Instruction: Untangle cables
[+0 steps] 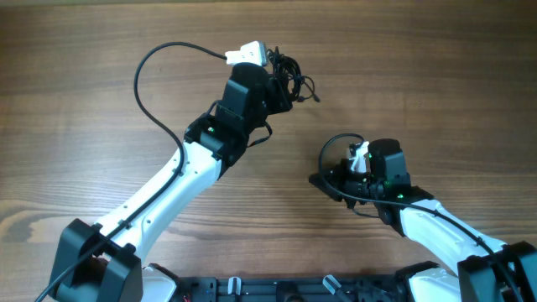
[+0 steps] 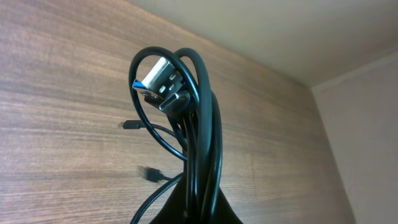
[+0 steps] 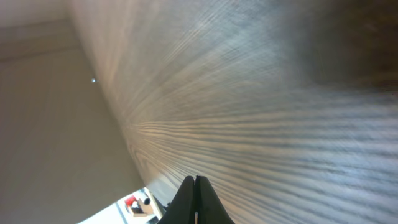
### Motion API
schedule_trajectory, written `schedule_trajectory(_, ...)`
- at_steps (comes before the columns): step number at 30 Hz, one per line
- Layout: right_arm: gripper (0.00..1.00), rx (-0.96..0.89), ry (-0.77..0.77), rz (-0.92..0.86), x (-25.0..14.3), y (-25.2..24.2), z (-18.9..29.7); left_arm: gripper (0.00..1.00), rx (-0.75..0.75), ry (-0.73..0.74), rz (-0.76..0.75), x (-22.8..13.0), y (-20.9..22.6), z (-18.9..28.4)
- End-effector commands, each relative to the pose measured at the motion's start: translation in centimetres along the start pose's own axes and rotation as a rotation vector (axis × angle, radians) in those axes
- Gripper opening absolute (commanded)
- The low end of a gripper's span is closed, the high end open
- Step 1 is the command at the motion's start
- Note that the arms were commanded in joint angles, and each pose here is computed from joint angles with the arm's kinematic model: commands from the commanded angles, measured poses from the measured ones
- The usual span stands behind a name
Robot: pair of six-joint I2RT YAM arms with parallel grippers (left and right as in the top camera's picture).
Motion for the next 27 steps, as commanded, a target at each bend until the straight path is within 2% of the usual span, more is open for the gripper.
schedule_trajectory(1, 0.04, 0.060, -0.029, 0.148, 0.8, 1.0, 0.2, 0.04, -0.098, 0.081, -0.098, -0.4, -1.4, 0.9)
schedule_trajectory(5, 0.08, 0.111, -0.106, 0.168, 3.2, 0.7, 2.2, 0.04, -0.170, 0.176, -0.358, -1.8, -1.6, 1.2)
schedule_trajectory(7, 0.20, 0.172, -0.157, 0.245, 4.8, 0.6, 4.1, 0.04, -0.181, 0.171, -0.494, -1.9, -1.5, 1.2)
schedule_trajectory(10, 0.35, 0.204, -0.205, 0.335, 5.7, 1.0, 5.0, 0.04, -0.194, 0.168, -0.586, -2.0, -1.6, 1.2)
schedule_trajectory(11, 0.39, 0.216, -0.218, 0.361, 5.8, 1.4, 5.1, 0.04, -0.203, 0.173, -0.604, -2.1, -1.6, 1.2)
schedule_trajectory(15, 0.42, 0.205, -0.357, 0.444, 7.4, 2.4, 5.8, 0.04, -0.345, 0.257, -0.604, -3.3, -2.6, 1.8)
schedule_trajectory(18, 0.44, 0.202, -0.397, 0.555, 7.7, 2.9, 6.0, 0.04, -0.382, 0.296, -0.595, -3.8, -2.7, 2.0)
schedule_trajectory(23, 0.43, 0.254, -0.342, 0.704, 6.6, 3.9, 5.6, 0.04, -0.388, 0.334, -0.579, -4.3, -2.6, 2.2)
schedule_trajectory(27, 0.42, 0.259, -0.312, 0.752, 5.8, 4.4, 4.6, 0.04, -0.388, 0.335, -0.578, -4.3, -2.6, 2.2)
Point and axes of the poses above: each gripper's point midway between its finger pads, its own z axis back along the fingers, its own y axis along the line the jaws close on, x = y × z, the point moved 7 cm from there along z, back along the fingers, and after that the axes turned 5 degrees about z, right-handed, at the moved point
